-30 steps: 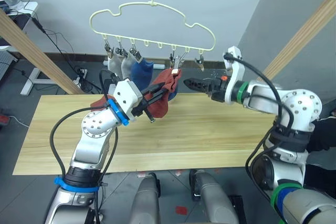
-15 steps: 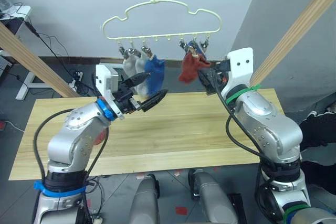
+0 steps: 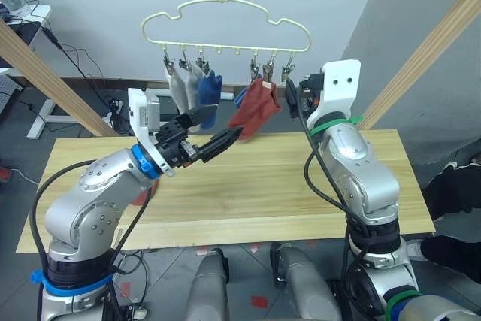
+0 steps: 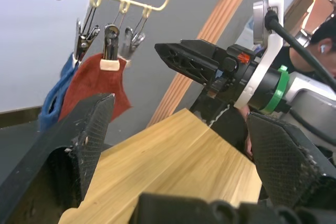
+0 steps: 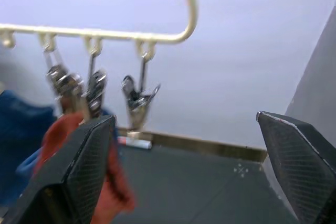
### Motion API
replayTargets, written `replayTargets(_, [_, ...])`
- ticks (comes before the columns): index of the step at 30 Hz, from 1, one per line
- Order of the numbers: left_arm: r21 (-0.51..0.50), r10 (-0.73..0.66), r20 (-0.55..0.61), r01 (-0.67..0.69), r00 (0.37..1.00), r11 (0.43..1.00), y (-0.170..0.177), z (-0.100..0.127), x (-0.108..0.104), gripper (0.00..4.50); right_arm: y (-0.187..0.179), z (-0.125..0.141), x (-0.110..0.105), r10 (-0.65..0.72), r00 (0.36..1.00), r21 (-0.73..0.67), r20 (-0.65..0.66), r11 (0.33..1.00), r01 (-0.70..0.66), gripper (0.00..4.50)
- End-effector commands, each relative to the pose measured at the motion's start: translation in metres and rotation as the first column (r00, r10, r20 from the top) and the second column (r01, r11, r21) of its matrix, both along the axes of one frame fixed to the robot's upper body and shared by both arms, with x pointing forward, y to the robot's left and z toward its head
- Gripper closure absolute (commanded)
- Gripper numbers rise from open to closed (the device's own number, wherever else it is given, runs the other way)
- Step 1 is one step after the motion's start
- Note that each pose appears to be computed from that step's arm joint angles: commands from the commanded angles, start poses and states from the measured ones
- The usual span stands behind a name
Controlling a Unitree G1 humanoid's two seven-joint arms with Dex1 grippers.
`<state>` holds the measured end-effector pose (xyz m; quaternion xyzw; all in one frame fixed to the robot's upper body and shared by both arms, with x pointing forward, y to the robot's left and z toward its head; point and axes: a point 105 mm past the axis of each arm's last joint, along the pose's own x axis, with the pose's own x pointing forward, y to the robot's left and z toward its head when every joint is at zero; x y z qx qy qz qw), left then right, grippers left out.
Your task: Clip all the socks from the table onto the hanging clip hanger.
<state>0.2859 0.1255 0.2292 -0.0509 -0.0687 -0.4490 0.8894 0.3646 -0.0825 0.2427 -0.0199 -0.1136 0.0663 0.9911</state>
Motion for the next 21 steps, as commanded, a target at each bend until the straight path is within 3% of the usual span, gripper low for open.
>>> replayTargets(1, [-0.032,-0.018,0.09,0.021,0.996,0.999,0.0,0.025,-0.011,0.03,0.007,0.022,-0.004,0.012,0.995,0.042,0.095,0.999,-0.016,0.0])
replayTargets(8, [-0.031,-0.015,0.103,0.018,0.995,0.999,0.001,0.028,-0.012,0.03,0.014,0.025,0.001,0.022,0.993,0.048,0.116,0.998,-0.027,0.0])
replayTargets(13, [-0.01,-0.003,0.108,0.004,0.994,1.0,0.002,0.024,-0.011,0.0,0.015,0.024,0.006,0.01,0.993,0.047,0.115,0.999,-0.015,1.12])
replayTargets(21, [-0.008,0.001,0.108,0.0,0.994,1.0,0.001,0.021,-0.01,0.0,0.01,0.028,0.01,-0.031,0.991,0.055,0.131,0.998,0.024,1.12])
